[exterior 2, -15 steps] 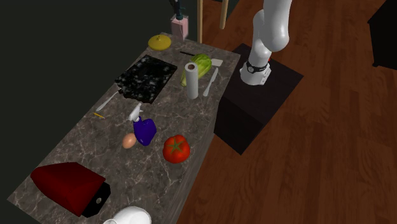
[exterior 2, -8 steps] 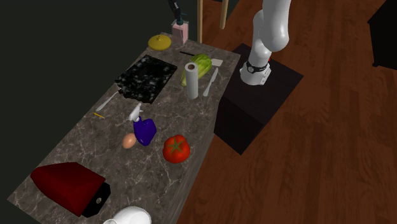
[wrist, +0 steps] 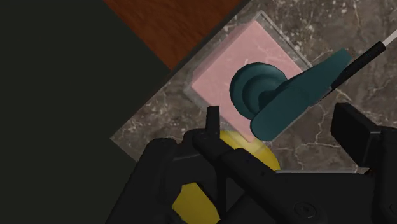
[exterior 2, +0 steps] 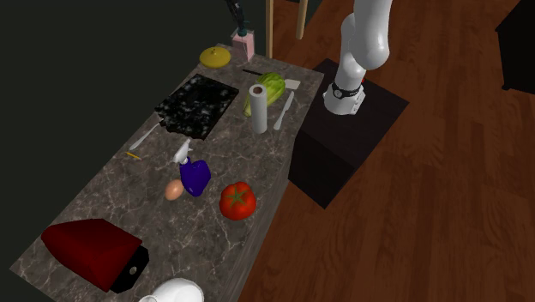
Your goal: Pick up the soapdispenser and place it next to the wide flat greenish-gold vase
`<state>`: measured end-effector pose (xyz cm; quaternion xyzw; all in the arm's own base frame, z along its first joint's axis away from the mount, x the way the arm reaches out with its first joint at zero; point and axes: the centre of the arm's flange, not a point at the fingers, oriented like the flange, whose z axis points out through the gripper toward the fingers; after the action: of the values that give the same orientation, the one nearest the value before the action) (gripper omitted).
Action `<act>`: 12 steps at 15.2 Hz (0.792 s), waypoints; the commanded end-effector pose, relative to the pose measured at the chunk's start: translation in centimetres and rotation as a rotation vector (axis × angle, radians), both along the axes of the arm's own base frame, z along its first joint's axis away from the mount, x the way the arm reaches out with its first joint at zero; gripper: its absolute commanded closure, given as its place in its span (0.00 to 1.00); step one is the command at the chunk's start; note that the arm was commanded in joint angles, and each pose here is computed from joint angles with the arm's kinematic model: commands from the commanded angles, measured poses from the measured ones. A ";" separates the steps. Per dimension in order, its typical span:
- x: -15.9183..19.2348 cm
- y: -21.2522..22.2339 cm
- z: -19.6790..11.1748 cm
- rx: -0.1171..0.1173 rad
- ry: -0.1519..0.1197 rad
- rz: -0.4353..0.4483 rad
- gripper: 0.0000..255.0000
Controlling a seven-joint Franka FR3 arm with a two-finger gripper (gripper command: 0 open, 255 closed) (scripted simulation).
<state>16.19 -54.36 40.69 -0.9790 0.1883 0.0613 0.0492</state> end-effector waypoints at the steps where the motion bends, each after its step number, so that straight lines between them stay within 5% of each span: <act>1: 0.0 0.0 0.0 0.000 0.000 0.000 0.00; 4: 0.0 0.0 0.0 0.000 0.000 0.000 0.00; 8: 0.5 -0.6 4.9 0.000 0.000 0.000 0.00; 12: 0.5 -0.6 4.9 0.000 0.000 0.000 0.00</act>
<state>16.69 -54.97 45.56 -0.9790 0.1883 0.0612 0.0491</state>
